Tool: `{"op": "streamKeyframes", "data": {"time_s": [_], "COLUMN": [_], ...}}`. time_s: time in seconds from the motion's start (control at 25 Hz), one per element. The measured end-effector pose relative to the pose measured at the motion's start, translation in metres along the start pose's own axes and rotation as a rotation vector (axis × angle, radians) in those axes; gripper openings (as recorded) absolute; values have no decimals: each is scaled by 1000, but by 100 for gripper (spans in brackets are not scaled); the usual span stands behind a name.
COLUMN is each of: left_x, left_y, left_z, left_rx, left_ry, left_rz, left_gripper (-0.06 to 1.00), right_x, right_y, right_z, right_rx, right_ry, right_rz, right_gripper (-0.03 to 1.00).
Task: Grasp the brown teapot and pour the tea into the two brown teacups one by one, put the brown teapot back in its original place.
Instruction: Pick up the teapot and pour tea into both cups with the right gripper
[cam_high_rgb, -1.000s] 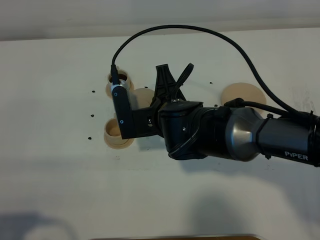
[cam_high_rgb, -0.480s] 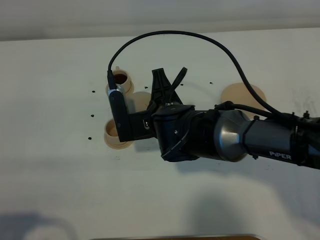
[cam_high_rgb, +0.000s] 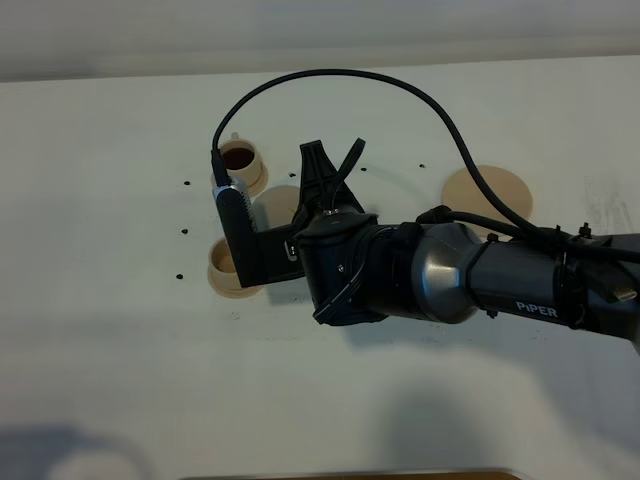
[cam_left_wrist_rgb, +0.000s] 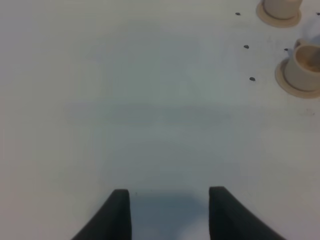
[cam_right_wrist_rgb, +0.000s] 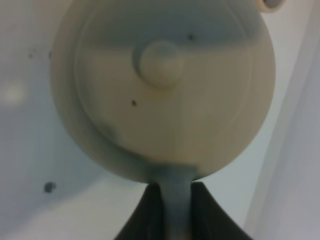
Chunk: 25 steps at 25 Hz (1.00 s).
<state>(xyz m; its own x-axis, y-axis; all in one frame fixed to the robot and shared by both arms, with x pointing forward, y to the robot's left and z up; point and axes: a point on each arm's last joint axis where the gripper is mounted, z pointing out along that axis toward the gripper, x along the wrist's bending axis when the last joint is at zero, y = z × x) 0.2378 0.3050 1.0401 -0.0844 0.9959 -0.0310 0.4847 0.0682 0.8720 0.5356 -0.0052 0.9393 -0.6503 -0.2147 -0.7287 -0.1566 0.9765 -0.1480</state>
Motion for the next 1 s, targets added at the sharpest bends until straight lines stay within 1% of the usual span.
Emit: {"op": "streamKeyframes", "data": {"time_s": [0.24,1.0], "left_x": [0,0], "left_y": [0,0], "left_z": [0,0], "left_rx": [0,0], "left_ry": [0,0], "left_rz": [0,0], "left_gripper": [43,43], "right_x": [-2,-3], "right_y": [-2,-2], "right_z": [0,0], "right_rx": [25,27], "right_ry": [-22,-32], "right_rz": [-29,-57], "right_gripper": [9,9]}}
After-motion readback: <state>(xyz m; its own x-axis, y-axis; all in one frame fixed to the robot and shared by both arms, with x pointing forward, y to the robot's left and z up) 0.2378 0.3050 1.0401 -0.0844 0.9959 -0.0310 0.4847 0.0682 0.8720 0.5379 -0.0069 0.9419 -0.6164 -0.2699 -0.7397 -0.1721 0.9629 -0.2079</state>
